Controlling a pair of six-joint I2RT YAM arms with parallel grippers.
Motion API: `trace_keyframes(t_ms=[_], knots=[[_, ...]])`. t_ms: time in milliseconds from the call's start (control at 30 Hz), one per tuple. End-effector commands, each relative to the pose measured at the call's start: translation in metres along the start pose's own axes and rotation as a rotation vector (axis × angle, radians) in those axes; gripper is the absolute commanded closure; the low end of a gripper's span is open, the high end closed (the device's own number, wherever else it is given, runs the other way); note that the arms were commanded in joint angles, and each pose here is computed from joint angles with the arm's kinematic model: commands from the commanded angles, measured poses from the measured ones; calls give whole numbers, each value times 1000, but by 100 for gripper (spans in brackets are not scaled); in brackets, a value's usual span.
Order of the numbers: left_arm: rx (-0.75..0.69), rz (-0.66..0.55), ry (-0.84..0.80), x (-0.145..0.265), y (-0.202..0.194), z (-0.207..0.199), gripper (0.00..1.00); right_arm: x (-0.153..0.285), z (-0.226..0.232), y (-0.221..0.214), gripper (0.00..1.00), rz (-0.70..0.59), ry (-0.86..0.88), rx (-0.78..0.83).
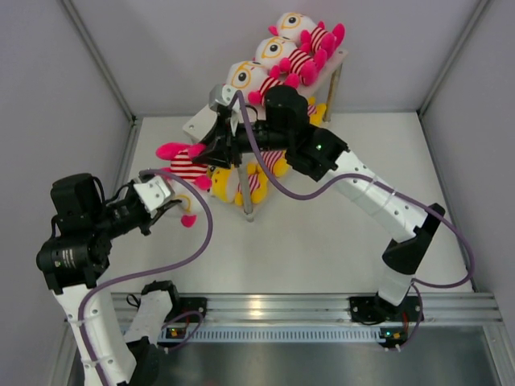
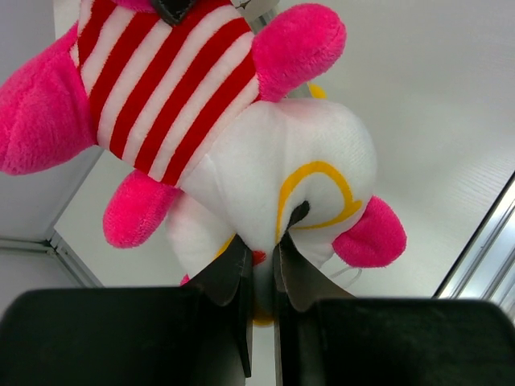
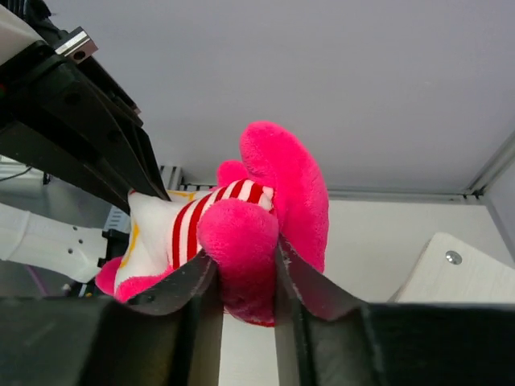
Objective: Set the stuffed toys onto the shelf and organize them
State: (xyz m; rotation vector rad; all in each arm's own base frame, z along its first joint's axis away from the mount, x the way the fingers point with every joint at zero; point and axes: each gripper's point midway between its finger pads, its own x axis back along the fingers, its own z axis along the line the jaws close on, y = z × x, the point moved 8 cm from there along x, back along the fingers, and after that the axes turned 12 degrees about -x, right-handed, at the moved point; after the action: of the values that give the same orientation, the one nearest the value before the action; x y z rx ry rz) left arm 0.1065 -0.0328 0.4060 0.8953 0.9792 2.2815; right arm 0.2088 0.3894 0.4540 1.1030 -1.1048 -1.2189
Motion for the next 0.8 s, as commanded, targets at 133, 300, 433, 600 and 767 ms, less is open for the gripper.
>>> trace_keyframes(t_ms=[133, 300, 433, 600, 767], knots=[[90, 42, -55, 10, 2, -19, 67, 9, 18, 24, 100, -101, -53, 52], [113, 138, 28, 18, -2, -13, 32, 35, 24, 43, 100, -293, -192, 50], [160, 268, 250, 28, -7, 10, 23, 78, 33, 82, 100, -568, -381, 36], [229, 442, 450, 36, -26, 28, 18, 114, 13, 78, 100, -906, -690, -155], [255, 455, 420, 26, -37, 28, 18, 122, -14, 48, 100, -1145, -911, -414]])
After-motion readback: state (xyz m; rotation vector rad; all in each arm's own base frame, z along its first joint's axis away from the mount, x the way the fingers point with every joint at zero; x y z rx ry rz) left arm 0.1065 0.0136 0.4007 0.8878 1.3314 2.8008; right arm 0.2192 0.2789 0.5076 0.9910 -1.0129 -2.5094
